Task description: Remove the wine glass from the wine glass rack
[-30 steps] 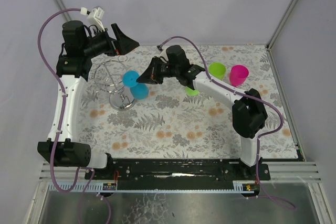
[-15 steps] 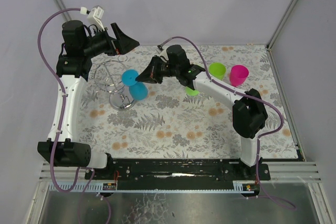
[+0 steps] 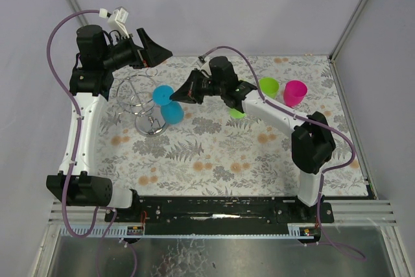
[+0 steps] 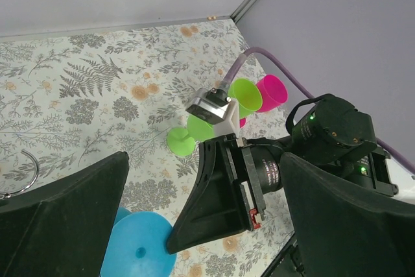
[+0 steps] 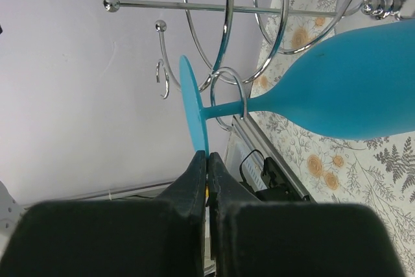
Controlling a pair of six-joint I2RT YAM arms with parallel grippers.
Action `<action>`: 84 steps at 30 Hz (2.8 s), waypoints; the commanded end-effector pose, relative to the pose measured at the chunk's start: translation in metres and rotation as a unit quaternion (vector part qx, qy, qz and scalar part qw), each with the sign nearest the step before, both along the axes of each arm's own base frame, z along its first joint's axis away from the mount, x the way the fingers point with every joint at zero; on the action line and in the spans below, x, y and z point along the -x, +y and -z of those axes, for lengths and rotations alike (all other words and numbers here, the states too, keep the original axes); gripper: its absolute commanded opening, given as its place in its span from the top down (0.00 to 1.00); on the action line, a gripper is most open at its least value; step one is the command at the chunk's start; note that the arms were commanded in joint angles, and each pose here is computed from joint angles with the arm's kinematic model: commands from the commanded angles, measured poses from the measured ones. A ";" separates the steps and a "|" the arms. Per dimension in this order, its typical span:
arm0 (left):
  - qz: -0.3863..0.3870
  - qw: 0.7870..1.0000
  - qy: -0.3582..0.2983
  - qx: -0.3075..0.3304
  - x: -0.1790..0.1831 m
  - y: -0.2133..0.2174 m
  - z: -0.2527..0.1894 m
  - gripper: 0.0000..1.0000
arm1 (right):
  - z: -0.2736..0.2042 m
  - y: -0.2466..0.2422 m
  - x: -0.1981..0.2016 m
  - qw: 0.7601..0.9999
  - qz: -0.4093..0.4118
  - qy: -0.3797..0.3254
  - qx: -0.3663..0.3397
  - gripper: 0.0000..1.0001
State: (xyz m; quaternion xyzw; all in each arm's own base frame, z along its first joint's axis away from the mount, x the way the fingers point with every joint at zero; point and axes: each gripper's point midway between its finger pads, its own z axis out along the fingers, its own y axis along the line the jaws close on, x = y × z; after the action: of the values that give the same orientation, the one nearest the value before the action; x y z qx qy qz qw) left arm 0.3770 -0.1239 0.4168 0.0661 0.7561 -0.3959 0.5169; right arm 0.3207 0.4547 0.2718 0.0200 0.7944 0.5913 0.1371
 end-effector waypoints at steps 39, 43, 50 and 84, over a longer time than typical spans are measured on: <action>0.140 0.973 0.121 0.137 0.033 -0.039 0.000 0.02 | -0.091 -0.103 0.014 0.981 0.095 -0.168 -0.026 1.00; 0.166 0.964 0.149 0.144 0.041 -0.052 0.012 0.02 | -0.102 -0.108 0.013 0.977 0.097 -0.184 -0.040 1.00; 0.207 0.953 0.175 0.134 0.058 -0.086 0.031 0.03 | -0.106 -0.107 0.014 0.977 0.087 -0.190 -0.052 1.00; 0.277 0.949 0.109 0.103 0.050 -0.102 0.001 1.00 | -0.104 -0.177 0.001 0.950 0.182 -0.250 0.033 0.25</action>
State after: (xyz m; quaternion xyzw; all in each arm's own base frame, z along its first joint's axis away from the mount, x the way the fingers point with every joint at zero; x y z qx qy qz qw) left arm 0.3288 -0.2237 0.3839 0.0851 0.7390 -0.6259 0.2344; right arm 0.3153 0.3186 0.3429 0.0160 0.7406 0.5706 0.3544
